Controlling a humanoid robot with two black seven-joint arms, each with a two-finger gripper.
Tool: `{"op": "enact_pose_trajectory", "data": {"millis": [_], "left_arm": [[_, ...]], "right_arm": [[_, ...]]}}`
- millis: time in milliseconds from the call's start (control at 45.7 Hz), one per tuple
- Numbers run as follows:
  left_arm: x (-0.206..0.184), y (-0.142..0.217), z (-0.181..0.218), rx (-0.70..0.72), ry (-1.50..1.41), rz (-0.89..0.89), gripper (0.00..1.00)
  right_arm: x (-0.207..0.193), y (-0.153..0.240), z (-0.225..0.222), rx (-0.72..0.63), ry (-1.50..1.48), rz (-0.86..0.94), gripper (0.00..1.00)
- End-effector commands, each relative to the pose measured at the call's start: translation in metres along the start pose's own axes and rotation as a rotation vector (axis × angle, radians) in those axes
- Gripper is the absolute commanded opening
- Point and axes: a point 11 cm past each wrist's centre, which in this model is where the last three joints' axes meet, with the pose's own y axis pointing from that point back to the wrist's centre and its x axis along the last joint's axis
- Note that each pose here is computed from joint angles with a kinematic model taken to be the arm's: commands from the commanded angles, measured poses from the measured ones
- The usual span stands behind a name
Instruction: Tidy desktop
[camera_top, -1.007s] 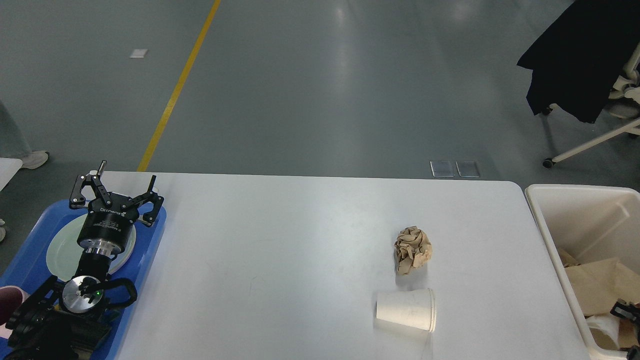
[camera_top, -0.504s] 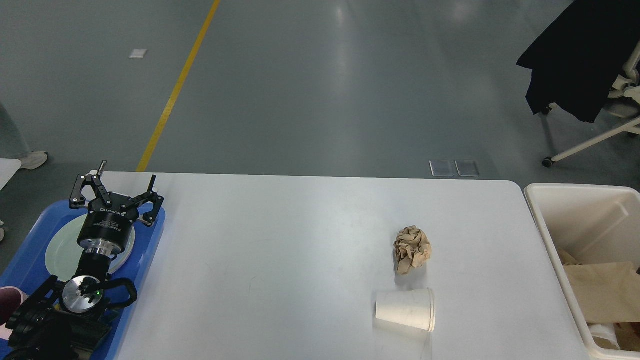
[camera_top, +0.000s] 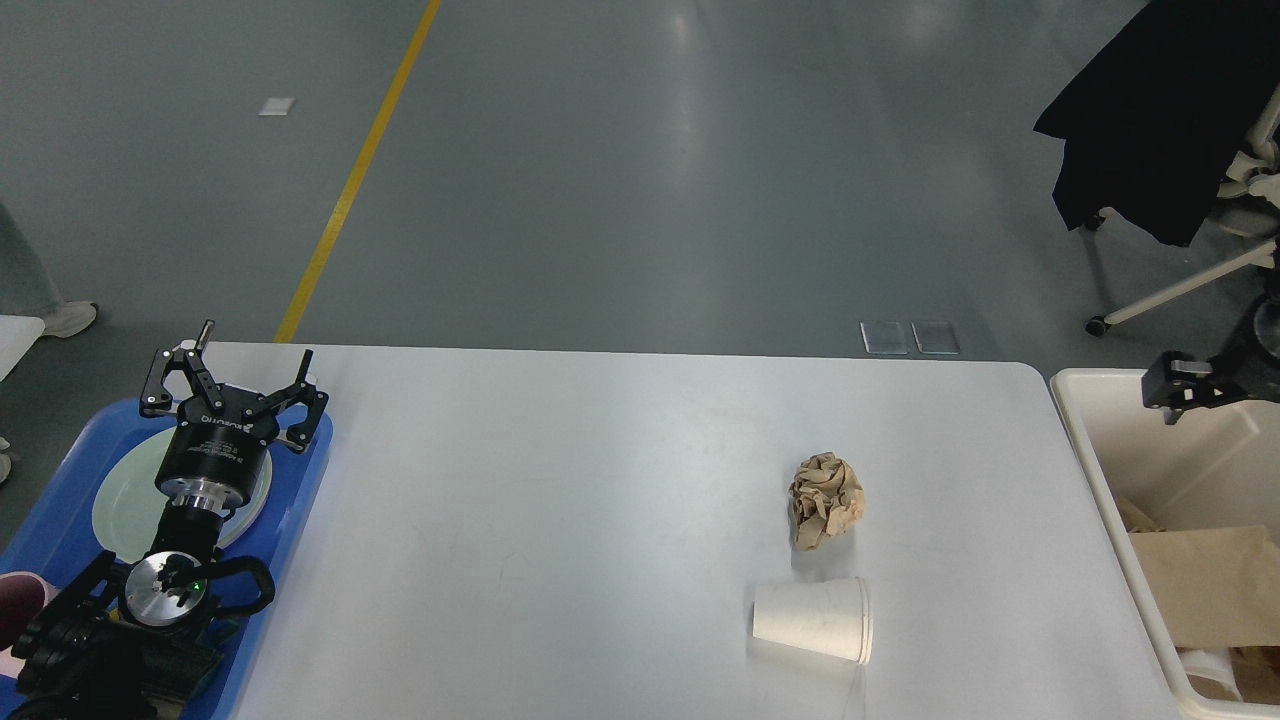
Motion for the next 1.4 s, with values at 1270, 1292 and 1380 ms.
{"op": "enact_pose_trajectory", "data": {"millis": [1270,1292,1380], "left_arm": [[0.0,0.0,0.0,0.0,0.0,0.0,0.96],[0.0,0.0,0.0,0.0,0.0,0.0,0.96],[0.0,0.0,0.0,0.0,0.0,0.0,0.96]], "right_arm": [[-0.096,0.083,-0.263,0.381,0.734,0.049,0.94],[-0.099,0.08,-0.267,0.378,0.774,0.066,0.94],[-0.107,0.065,-0.276,0.356,0.884,0.129,0.94]]}}
